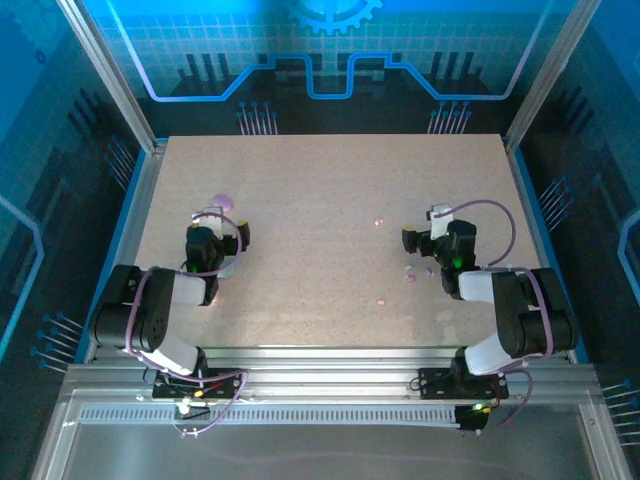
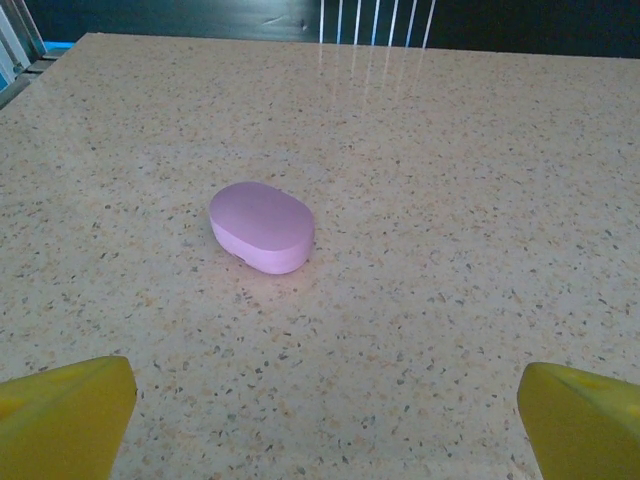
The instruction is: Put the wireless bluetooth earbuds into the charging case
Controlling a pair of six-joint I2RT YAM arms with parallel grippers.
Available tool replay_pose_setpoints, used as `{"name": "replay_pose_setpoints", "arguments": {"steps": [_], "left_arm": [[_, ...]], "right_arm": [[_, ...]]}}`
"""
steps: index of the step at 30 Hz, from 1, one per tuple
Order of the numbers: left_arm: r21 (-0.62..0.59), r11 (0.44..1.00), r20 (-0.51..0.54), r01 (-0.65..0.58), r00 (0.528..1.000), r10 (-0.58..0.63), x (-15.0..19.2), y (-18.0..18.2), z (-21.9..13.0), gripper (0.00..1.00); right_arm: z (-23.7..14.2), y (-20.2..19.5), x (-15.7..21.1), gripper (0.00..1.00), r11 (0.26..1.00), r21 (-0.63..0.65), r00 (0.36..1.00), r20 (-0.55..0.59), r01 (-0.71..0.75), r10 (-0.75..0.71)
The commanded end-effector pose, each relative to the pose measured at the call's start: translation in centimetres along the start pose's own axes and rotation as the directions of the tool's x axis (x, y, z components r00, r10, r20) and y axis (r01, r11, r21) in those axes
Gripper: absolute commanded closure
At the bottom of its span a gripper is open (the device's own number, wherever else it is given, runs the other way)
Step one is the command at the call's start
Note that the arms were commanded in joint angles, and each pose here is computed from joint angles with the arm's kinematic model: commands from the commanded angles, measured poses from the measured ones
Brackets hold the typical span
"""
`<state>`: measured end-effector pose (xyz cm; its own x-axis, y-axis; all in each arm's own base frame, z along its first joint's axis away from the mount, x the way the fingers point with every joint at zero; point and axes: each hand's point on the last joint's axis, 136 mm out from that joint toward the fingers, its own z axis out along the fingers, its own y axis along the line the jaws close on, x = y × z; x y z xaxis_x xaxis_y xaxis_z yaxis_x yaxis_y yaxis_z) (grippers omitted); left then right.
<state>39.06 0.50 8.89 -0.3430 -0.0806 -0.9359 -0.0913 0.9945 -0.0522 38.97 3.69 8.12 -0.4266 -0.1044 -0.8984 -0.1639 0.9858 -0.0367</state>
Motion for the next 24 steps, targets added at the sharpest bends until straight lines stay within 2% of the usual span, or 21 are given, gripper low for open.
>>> {"name": "replay_pose_setpoints", "arguments": {"steps": [1,3,8,10,12,15,19,23,24], "left_arm": [[-0.015,1.000,0.014,0.014,1.000,-0.014,-2.7,0.2,-0.3,0.01],[-0.048,0.999,0.014,0.025,1.000,-0.025,-3.8,0.7,-0.9,0.01],[-0.134,0.984,0.045,0.118,0.993,-0.113,-7.6,2.1,-2.6,0.01],[-0.168,0.972,-0.019,0.164,0.985,-0.170,-8.1,2.4,-2.6,0.01],[-0.236,0.945,-0.101,0.227,0.961,-0.256,-7.8,3.0,-2.7,0.01],[-0.326,0.918,-0.249,0.225,0.917,-0.313,-5.7,3.5,-3.1,0.01],[-0.354,0.897,-0.332,0.264,0.862,-0.385,-4.0,3.2,-2.5,0.01],[-0.403,0.863,-0.396,0.305,0.792,-0.465,-2.1,2.8,-2.1,0.08],[-0.416,0.854,-0.397,0.312,0.782,-0.480,-1.8,2.8,-1.8,0.13]], "right_arm": [[0.0,-0.2,-2.1,0.00,1.000,0.014,0.999,0.028,0.020,-0.020],[-0.6,-0.4,-2.9,0.00,1.000,0.023,1.000,-0.003,0.006,-0.006],[-3.1,-0.6,-5.4,0.00,0.989,0.030,0.982,-0.115,-0.148,0.150],[-4.7,-0.5,-6.4,0.00,0.960,0.055,0.946,-0.163,-0.276,0.281],[-6.3,-0.3,-6.9,0.00,0.921,0.074,0.893,-0.226,-0.382,0.389],[-8.2,1.7,-7.7,0.00,0.903,-0.023,0.871,-0.275,-0.429,0.406],[-10.5,2.6,-9.2,0.00,0.876,-0.086,0.866,-0.225,-0.475,0.447],[-11.8,3.5,-9.7,0.00,0.859,-0.130,0.860,-0.212,-0.495,0.464],[-12.0,3.6,-9.6,0.00,0.860,-0.130,0.860,-0.219,-0.493,0.461]]}}
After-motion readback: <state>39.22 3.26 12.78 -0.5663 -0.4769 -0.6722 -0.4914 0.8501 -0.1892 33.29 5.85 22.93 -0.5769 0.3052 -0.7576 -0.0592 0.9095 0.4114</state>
